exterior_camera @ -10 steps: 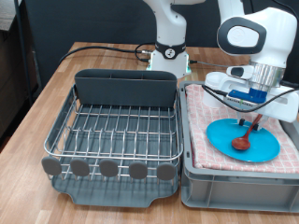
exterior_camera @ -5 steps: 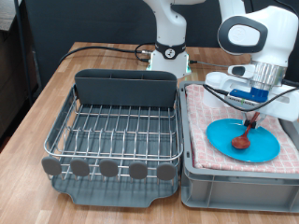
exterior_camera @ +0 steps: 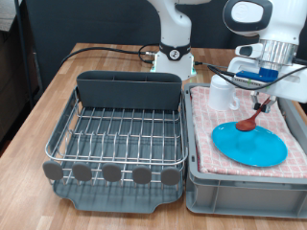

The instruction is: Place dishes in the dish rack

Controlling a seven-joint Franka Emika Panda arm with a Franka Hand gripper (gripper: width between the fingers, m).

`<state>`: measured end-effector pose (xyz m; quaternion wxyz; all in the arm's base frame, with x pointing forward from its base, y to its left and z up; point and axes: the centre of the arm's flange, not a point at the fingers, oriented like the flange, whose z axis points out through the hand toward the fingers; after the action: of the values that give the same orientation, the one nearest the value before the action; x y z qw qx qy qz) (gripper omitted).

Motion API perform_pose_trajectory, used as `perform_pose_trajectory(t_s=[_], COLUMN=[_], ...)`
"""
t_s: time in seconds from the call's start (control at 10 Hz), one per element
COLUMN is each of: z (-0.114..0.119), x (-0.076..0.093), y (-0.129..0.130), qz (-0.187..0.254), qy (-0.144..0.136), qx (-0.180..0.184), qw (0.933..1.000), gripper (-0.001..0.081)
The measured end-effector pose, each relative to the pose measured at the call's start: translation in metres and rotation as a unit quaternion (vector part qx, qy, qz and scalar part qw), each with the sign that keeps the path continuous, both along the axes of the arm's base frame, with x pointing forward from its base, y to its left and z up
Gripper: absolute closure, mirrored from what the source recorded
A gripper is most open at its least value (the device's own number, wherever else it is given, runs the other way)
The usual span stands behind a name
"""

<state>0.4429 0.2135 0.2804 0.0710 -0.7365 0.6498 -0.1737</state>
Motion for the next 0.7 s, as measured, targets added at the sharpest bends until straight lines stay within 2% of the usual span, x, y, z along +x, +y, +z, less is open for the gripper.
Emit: perform_pose_trajectory(t_s=[0.3, 0.5, 0.7], z=[0.022, 0.036, 0.036], x=[-0.02, -0.036, -0.035], y=[-0.016, -0.027, -0.029], qz=[-0.086, -0.089, -0.106], qy=[0.016, 0.019, 0.01], qx=[0.018, 0.023, 0.021], qw=[0.996, 0.9956, 0.9941], gripper=[0.0718, 0.0718, 0.0718])
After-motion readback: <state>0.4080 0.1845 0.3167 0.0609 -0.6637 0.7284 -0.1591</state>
